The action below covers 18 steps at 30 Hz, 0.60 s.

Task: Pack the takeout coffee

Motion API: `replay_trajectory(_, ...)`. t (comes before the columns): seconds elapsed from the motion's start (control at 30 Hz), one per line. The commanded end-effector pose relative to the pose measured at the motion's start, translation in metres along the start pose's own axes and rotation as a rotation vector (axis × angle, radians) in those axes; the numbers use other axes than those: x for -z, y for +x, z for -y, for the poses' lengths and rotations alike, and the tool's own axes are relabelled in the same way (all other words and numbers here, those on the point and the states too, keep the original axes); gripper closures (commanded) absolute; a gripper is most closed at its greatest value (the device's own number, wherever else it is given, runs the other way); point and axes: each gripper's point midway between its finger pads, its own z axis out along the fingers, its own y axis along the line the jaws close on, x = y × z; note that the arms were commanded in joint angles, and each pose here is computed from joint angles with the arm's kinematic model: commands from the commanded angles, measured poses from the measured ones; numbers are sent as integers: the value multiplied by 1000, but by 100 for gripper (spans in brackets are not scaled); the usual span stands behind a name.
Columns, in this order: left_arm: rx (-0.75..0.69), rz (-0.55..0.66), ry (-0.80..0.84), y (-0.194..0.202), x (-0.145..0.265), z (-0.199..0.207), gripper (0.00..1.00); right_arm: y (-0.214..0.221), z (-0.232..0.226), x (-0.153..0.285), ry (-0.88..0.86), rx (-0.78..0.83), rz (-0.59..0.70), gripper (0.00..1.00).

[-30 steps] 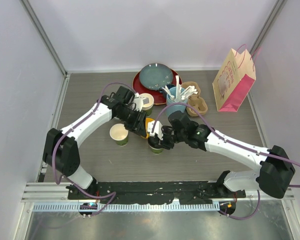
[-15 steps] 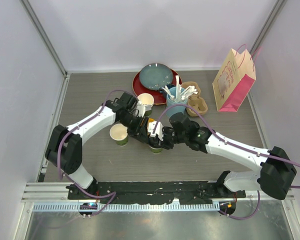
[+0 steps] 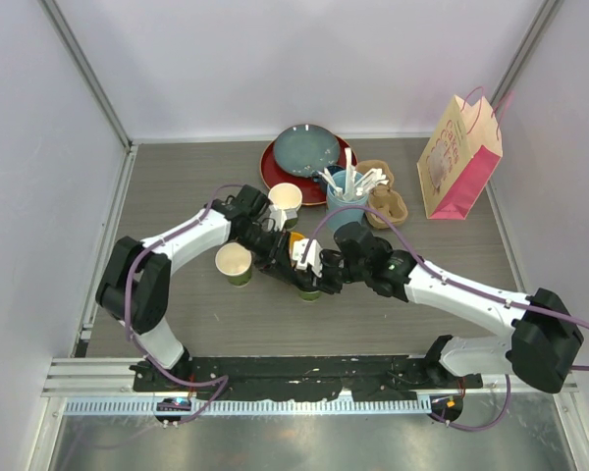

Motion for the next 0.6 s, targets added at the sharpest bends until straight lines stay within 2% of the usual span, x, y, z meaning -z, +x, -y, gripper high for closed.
replay_trajectory(0.0, 38, -66, -131, 15, -22, -42, 85, 61, -28, 2, -74, -60, -189, 71)
replay_trajectory(0.27, 8, -68, -145, 9, -21, -45, 85, 74, -32, -1, -93, -75, -231, 71)
replay_trajectory(0.43, -79, -15, -82, -9, -2, -9, 81, 37, -17, 1, -62, -57, -151, 63)
replay_trajectory(0.57, -150, 31, -91, -17, 11, 4, 77, 7, -9, 7, -47, -45, -84, 60)
